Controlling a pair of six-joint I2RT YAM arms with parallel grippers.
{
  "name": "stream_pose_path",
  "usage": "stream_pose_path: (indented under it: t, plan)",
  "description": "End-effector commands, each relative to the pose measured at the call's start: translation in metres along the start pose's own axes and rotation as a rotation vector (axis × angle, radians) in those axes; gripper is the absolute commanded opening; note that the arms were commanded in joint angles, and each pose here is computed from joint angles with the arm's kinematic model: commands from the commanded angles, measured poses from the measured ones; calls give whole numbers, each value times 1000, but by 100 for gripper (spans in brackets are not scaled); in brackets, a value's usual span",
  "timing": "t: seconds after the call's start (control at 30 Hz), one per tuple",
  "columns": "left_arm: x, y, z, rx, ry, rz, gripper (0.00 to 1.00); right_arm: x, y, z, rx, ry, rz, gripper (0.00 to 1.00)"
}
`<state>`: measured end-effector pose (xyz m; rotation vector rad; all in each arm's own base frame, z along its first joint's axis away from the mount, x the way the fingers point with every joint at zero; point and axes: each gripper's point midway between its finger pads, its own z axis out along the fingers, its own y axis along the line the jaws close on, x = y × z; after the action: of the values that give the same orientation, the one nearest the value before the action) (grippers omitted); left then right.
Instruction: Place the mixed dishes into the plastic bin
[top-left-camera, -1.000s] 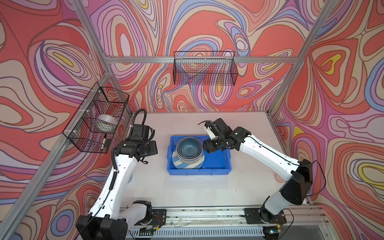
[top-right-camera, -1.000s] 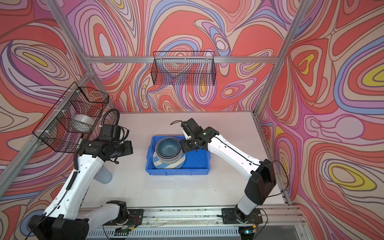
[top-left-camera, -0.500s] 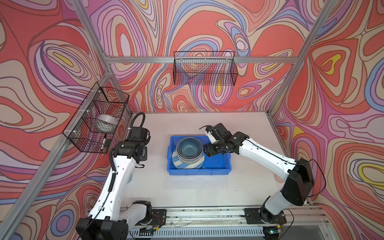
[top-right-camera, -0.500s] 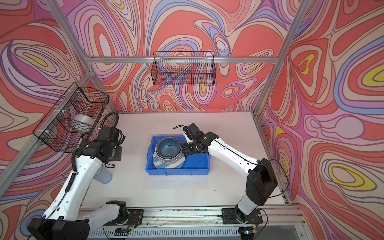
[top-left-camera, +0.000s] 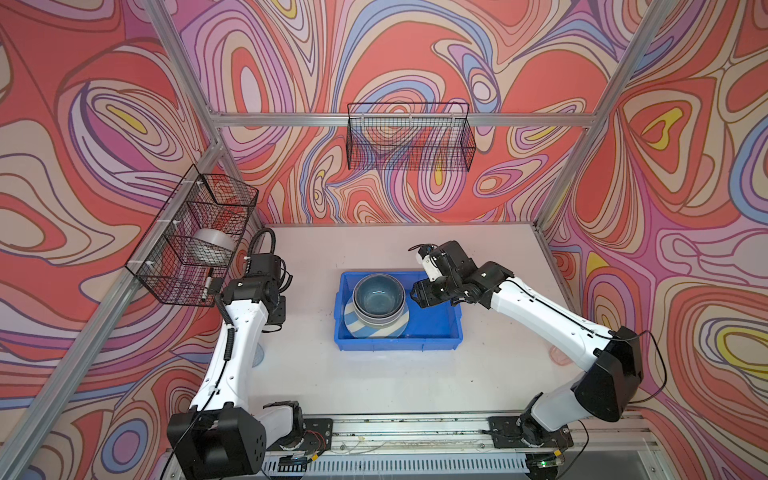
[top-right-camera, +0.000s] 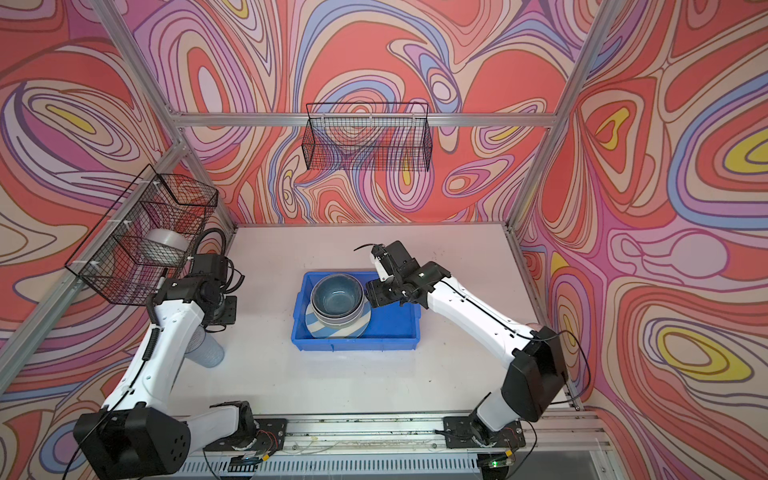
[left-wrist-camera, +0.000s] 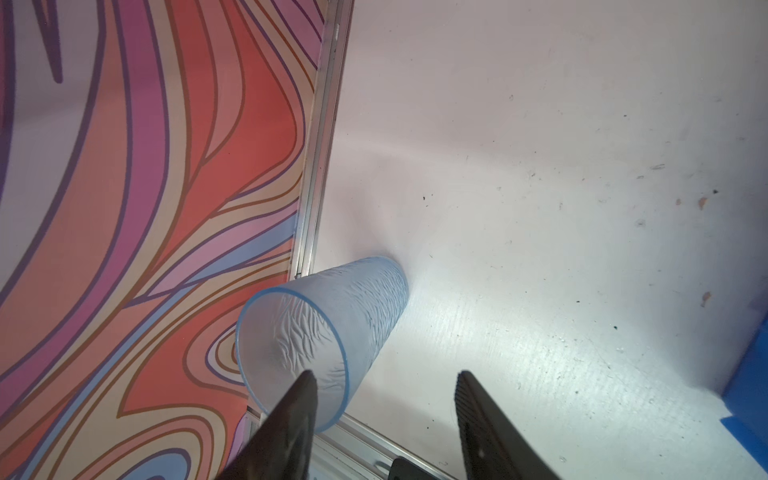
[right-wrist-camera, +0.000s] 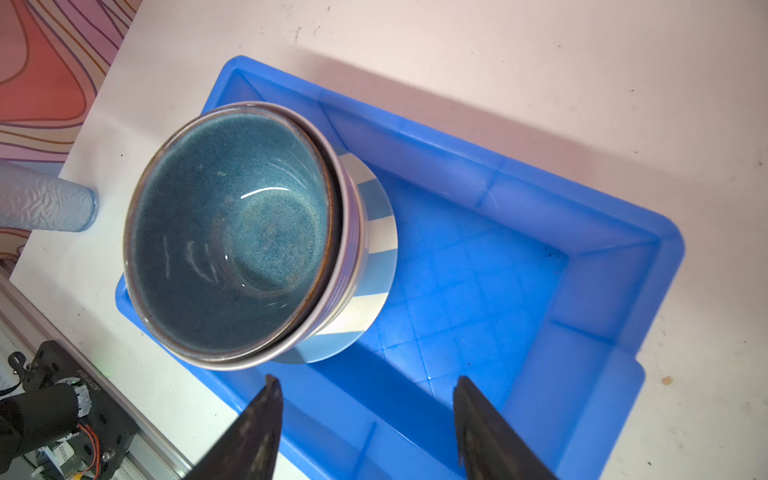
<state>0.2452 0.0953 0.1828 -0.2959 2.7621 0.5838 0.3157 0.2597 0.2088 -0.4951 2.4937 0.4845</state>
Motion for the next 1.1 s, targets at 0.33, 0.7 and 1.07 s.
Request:
stream_pose_path:
  t: [0.33,0.7,1.07]
  plan:
    - [8,12,43,-82,141,58,53,-16,-14,-14,37,8,24,67]
    - [10,27,38,-110,132,11,43,-24,-19,5,22,42,27,67]
    - [23,20,31,-51,220,16,36,-28,-35,13,-13,45,44,67]
